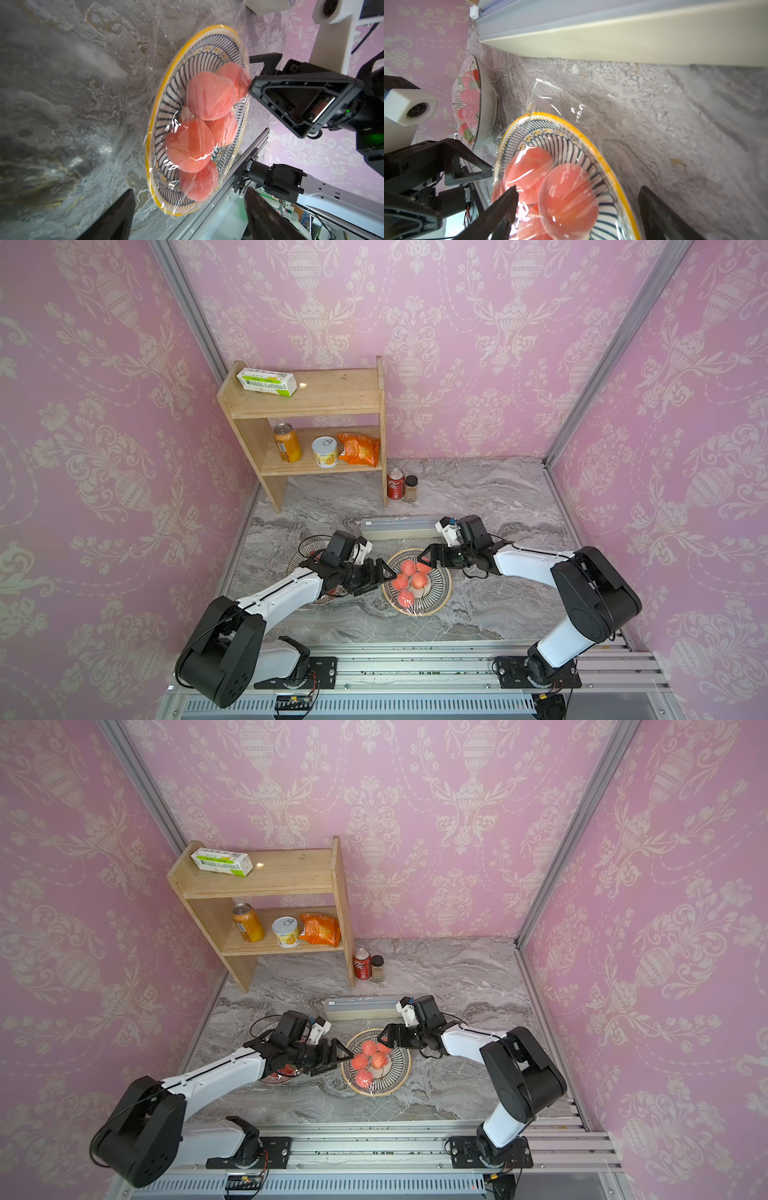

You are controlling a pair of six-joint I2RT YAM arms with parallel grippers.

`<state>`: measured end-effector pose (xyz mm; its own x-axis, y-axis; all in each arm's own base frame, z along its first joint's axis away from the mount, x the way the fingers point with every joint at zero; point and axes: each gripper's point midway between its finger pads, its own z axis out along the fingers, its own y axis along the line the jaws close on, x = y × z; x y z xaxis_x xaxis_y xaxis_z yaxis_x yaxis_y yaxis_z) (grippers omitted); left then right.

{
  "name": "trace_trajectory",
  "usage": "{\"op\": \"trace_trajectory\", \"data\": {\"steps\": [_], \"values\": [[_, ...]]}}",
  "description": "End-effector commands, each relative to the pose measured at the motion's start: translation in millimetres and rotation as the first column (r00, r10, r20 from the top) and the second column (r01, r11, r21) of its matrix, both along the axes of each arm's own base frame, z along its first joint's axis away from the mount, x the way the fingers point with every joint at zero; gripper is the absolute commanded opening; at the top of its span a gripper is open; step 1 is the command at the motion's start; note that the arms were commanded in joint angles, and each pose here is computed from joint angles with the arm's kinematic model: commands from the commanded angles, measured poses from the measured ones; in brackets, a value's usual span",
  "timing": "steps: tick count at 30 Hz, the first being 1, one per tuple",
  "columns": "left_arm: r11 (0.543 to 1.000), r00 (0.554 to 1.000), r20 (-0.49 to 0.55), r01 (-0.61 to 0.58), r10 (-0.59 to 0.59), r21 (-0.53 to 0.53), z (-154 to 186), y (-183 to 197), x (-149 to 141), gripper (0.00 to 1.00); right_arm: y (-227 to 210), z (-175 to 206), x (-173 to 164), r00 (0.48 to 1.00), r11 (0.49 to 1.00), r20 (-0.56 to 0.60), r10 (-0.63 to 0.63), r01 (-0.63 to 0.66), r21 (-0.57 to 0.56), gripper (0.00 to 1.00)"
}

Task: Wrap the plate with plastic wrap
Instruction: Adjust the plate at the center of the board.

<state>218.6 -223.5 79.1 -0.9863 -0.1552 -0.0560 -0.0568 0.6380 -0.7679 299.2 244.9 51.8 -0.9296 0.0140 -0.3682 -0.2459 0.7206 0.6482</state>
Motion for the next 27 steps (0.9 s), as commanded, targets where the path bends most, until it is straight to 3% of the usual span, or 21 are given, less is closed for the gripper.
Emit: {"op": "trace_trajectory", "data": {"steps": [1,5,10,13,20,27], "values": [[0.996,1.0,-0.027,0.006,-0.009,-0.089,6.1,-17.1,0.5,0.83,11.1,12.1,-15.5,0.999,0.995,-0.036,0.007,-0.004,0.095,0.92],[0.997,1.0,-0.026,-0.008,0.006,-0.078,2.2,-20.5,7.6,0.84,15.1,16.7,-28.8,0.996,0.991,-0.093,-0.003,0.016,0.135,0.91],[0.999,1.0,0.017,-0.025,0.025,-0.027,2.8,-15.9,17.6,0.85,-24.3,28.0,-22.9,1.0,0.992,0.007,-0.021,0.022,-0.122,0.93],[0.999,0.999,0.027,-0.037,0.036,0.018,1.2,-9.3,20.9,0.85,-28.7,47.2,-5.8,0.994,0.977,0.098,0.045,-0.024,-0.213,0.92],[0.997,0.999,0.013,-0.042,0.041,0.059,-2.6,4.7,6.8,0.86,51.9,91.1,22.5,0.938,0.972,0.275,0.211,-0.231,0.042,0.92],[0.996,0.998,0.014,-0.057,0.056,0.067,-7.4,11.7,-1.6,0.84,80.5,59.8,30.6,0.94,0.958,0.219,0.261,-0.279,0.058,0.91]]}}
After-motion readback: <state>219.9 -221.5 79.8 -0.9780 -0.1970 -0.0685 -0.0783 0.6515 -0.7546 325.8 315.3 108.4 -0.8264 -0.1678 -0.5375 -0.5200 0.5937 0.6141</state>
